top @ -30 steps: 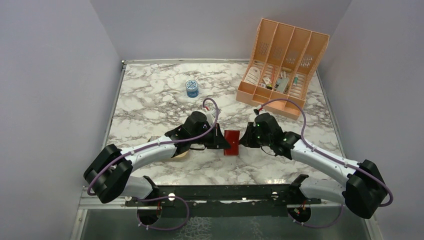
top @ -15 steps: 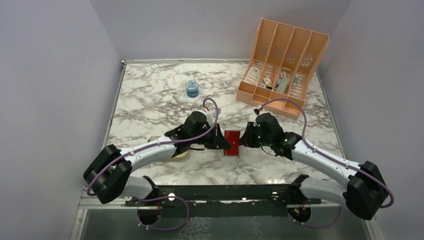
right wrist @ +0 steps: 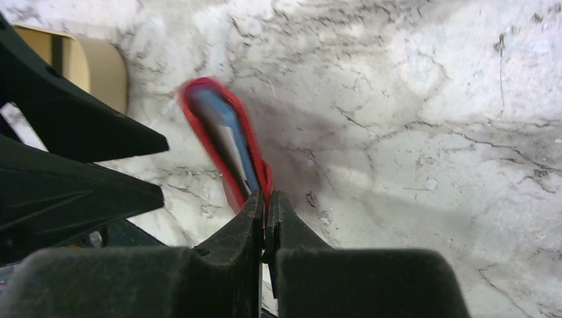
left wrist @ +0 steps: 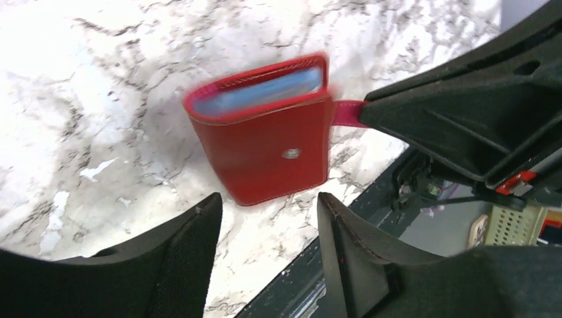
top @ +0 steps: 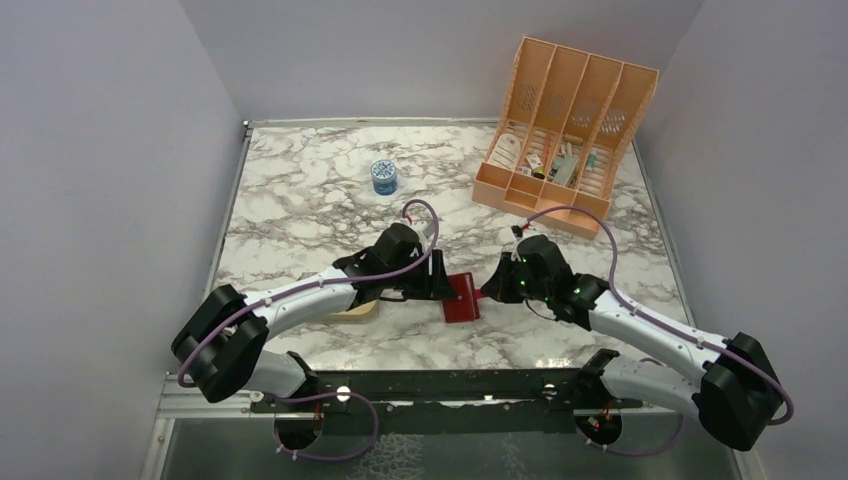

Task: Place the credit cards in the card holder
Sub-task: Open the card holder at the center of the board.

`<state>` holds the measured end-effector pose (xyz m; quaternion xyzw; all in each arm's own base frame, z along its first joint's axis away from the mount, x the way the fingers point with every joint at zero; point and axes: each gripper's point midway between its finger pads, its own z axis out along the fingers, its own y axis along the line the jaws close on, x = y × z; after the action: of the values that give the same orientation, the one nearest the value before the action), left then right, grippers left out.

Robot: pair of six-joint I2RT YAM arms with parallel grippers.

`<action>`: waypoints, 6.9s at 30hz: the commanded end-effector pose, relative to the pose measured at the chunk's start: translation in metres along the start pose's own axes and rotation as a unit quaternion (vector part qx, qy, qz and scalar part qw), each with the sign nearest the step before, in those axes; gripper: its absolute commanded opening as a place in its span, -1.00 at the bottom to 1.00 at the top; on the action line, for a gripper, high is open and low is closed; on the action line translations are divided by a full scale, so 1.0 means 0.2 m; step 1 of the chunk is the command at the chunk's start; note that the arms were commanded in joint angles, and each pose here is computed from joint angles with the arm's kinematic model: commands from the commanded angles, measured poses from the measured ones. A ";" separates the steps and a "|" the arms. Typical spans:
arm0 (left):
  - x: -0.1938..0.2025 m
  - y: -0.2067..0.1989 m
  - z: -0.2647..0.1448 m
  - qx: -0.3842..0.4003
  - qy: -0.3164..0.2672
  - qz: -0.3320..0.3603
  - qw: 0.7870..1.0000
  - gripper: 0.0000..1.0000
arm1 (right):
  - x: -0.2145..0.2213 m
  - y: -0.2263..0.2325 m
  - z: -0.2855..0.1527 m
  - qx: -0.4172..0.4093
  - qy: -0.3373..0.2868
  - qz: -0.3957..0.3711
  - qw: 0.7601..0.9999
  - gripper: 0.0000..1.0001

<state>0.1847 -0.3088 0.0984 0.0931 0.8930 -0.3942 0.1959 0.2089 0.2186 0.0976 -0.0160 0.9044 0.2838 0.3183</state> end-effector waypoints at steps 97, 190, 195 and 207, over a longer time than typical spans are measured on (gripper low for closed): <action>-0.04 0.05 0.15 -0.036 0.008 0.059 0.998 0.29 | -0.02 0.15 -0.01 -0.062 0.017 0.004 0.998 -0.98; 0.13 0.16 0.14 -0.041 -0.031 -0.080 0.995 -0.76 | 0.27 -0.14 0.18 0.049 0.081 0.097 0.991 0.15; 0.13 0.16 0.14 -0.042 -0.028 -0.080 0.996 -0.76 | 0.27 -0.18 0.18 0.068 0.079 0.091 0.990 0.15; 0.14 0.16 0.16 -0.042 -0.025 -0.080 0.996 -0.76 | 0.30 -0.04 0.21 -0.017 0.096 0.107 0.989 0.16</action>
<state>0.1783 -0.3090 0.0476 0.0039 0.9095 -0.3726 0.1840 0.1960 0.2359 0.0381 0.0565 0.9273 0.3003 0.2161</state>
